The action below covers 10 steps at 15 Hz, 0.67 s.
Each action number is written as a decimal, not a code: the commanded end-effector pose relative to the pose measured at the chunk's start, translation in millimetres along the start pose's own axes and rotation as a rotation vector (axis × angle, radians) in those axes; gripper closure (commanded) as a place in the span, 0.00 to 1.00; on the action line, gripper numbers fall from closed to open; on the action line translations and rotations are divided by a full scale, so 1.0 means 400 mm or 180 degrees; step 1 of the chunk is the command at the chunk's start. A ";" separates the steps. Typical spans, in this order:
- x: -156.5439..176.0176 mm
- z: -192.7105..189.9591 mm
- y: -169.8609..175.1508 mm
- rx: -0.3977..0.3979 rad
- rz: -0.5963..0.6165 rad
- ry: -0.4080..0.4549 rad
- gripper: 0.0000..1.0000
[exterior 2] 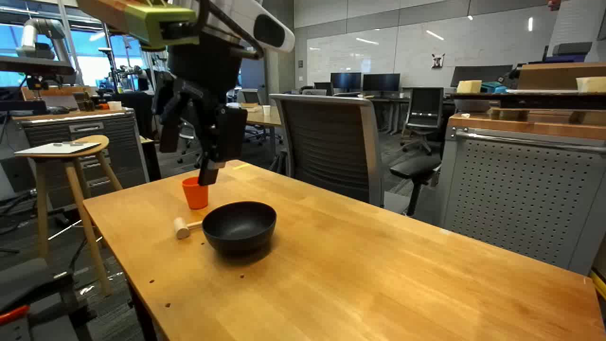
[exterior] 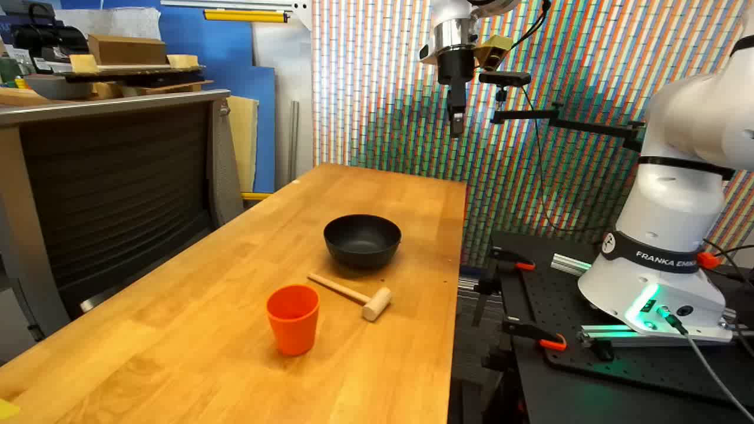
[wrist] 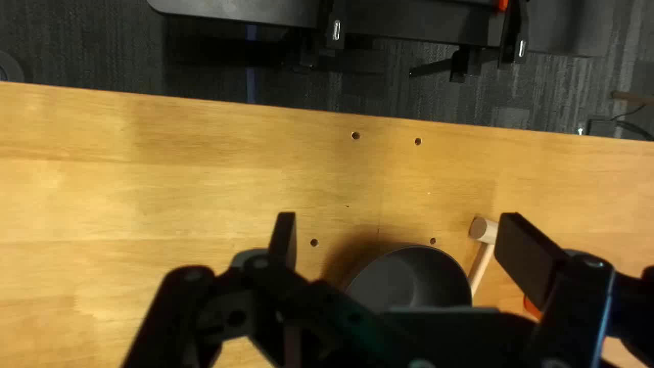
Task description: Put the orange cup inside the black bowl
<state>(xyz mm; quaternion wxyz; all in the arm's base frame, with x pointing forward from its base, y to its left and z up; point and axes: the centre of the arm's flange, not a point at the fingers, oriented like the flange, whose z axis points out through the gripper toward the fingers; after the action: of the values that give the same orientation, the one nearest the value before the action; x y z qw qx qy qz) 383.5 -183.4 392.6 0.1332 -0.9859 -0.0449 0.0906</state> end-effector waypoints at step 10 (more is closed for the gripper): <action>0.098 0.070 -0.095 -0.0223 -0.0036 0.0086 0.00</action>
<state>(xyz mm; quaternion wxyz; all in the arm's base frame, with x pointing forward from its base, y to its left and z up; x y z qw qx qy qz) 392.2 -174.2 389.7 0.1147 -0.9895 -0.0422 0.0772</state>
